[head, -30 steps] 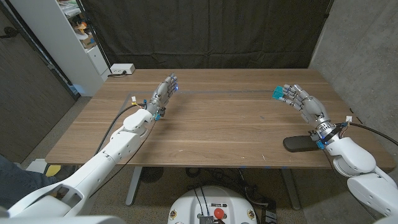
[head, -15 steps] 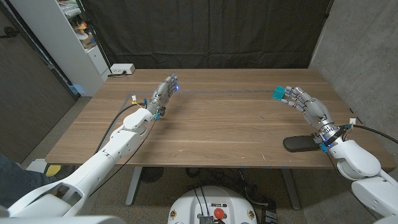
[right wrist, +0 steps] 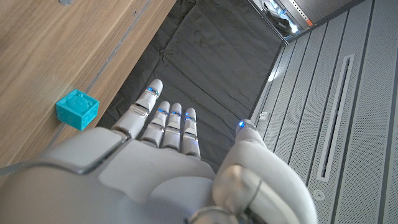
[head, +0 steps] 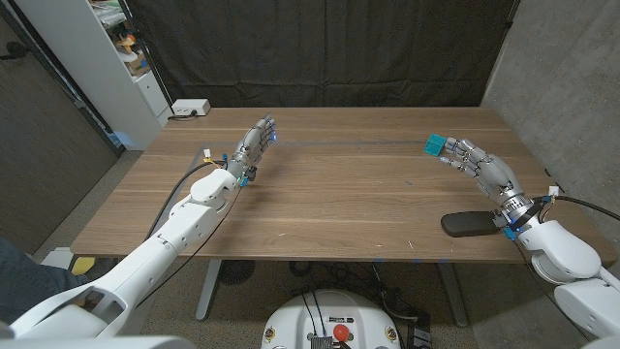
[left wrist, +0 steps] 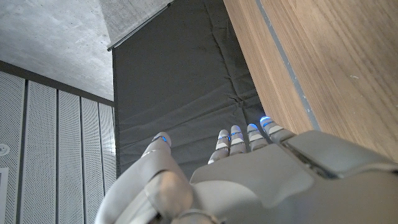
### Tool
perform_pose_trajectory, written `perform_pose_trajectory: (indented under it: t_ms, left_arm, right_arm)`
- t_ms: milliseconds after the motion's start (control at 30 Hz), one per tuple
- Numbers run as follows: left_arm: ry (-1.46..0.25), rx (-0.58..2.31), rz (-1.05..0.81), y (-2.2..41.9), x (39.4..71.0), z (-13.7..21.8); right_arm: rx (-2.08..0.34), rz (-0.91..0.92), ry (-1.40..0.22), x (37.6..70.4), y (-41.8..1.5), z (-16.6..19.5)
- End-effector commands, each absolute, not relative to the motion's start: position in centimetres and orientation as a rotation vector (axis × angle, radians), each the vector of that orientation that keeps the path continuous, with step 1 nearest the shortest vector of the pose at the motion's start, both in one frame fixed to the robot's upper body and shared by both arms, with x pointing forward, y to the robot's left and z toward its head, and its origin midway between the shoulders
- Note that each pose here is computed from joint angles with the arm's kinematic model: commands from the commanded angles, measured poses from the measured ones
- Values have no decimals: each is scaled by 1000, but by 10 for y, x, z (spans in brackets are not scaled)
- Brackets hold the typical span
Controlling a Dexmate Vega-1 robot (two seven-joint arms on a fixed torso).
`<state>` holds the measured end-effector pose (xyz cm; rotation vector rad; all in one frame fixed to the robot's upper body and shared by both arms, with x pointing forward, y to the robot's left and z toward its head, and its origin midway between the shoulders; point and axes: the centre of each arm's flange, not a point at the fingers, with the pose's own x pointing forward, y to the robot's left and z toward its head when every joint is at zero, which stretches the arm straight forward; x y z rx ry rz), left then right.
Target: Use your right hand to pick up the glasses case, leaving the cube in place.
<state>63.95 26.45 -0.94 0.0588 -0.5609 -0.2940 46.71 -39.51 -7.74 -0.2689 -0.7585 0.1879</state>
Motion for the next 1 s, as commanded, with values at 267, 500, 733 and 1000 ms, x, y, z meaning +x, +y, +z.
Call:
perform_pose_trajectory:
  t_ms: [267, 500, 733, 1000]
  left_arm:
    - [-545, 72, -285, 259, 641, -11]
    - [-545, 76, -282, 256, 641, -10]
    - [-544, 76, -285, 252, 642, -10]
    - [-542, 85, -289, 245, 642, -8]
  right_arm:
    - [-298, 194, -736, 464, -407, -94]
    - [-292, 166, -736, 458, -418, -98]
    - [-298, 145, -729, 454, -428, -105]
    - [-287, 150, -726, 454, -437, -114]
